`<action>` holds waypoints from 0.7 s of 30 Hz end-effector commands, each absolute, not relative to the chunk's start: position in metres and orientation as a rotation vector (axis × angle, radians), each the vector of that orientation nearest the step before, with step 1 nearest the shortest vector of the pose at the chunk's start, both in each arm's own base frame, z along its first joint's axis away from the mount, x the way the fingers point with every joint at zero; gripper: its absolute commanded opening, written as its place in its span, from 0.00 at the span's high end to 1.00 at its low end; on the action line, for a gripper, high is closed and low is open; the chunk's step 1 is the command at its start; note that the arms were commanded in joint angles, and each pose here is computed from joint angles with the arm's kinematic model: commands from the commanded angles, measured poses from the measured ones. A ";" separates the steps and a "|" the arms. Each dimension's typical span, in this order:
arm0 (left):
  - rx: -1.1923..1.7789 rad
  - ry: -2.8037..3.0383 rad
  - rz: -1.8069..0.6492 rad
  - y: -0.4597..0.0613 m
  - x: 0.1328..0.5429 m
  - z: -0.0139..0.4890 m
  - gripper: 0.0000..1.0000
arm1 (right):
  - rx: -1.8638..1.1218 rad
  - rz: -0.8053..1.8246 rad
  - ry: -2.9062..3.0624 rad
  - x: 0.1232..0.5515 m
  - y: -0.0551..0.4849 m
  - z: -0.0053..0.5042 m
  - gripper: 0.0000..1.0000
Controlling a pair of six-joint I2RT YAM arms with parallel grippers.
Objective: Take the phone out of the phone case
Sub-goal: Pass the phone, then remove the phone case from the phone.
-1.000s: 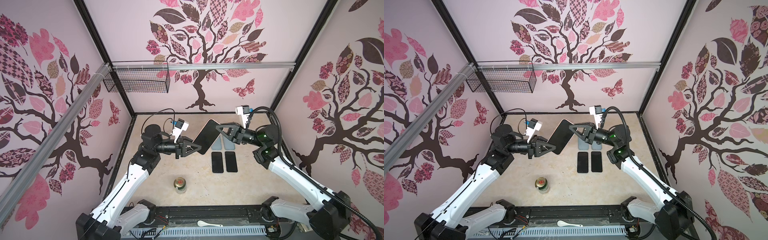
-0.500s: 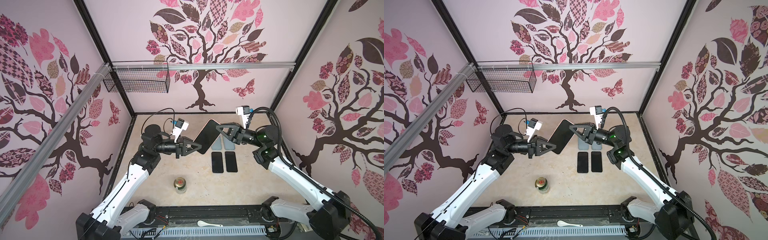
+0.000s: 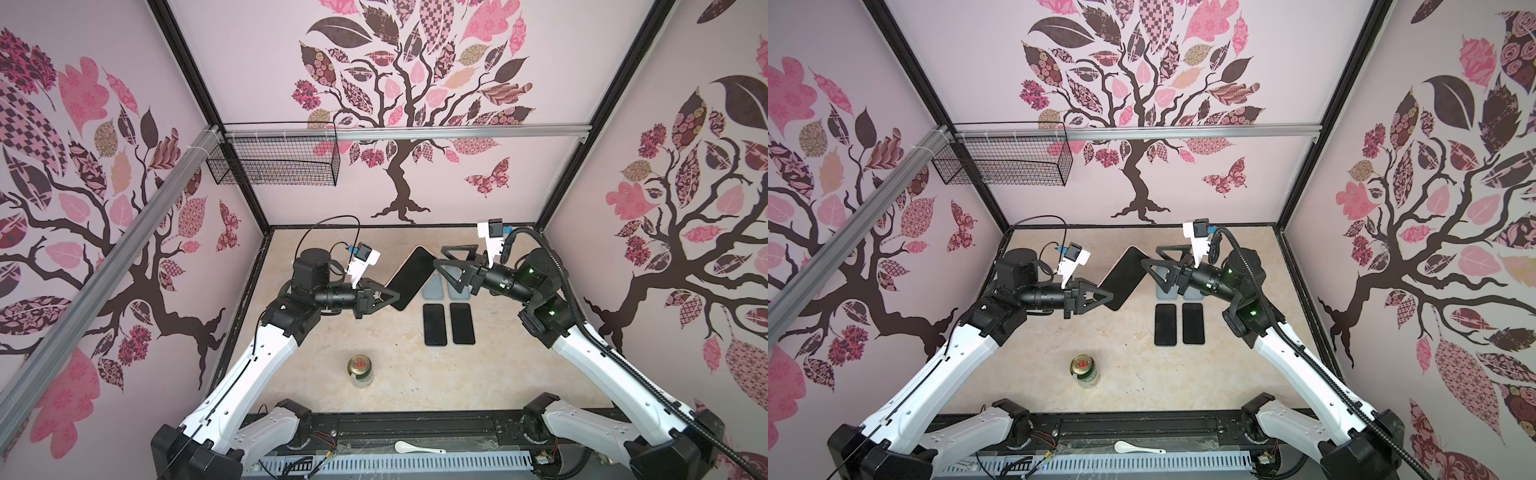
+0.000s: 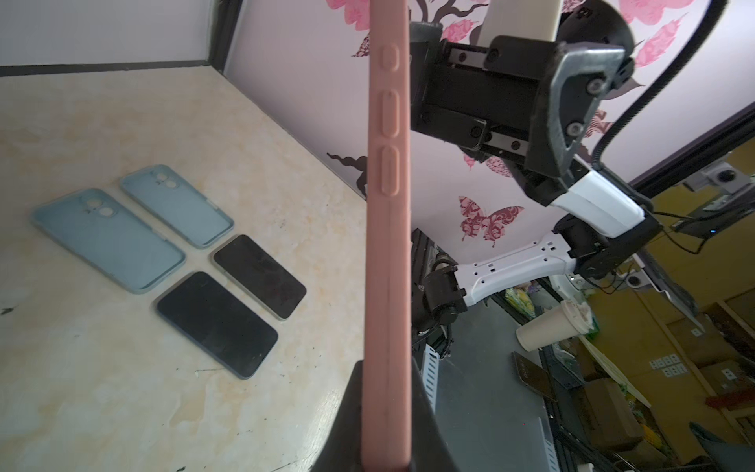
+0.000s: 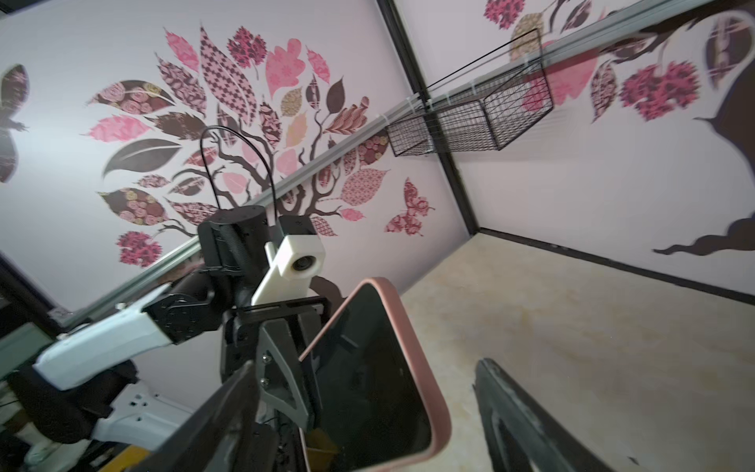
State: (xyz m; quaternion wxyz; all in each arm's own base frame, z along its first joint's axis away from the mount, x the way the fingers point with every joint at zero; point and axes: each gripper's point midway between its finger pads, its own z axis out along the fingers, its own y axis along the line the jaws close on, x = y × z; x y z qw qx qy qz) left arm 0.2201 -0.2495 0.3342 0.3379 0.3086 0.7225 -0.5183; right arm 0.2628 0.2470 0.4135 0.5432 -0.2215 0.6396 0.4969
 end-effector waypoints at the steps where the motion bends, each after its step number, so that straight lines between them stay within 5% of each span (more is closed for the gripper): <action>1: 0.810 1.892 -1.163 -0.240 0.231 0.341 1.00 | -0.543 0.890 1.608 0.277 0.227 0.397 0.01; 5: 0.773 1.930 -1.057 -0.233 0.245 0.329 1.00 | -0.574 0.803 1.583 0.274 0.219 0.370 0.08; 16: 1.084 1.809 -1.121 -0.223 0.238 0.307 1.00 | -0.874 0.740 1.724 0.258 0.230 0.309 0.10; 21: 1.209 1.753 -0.955 -0.212 0.241 0.301 1.00 | -1.034 0.730 1.772 0.243 0.232 0.290 0.13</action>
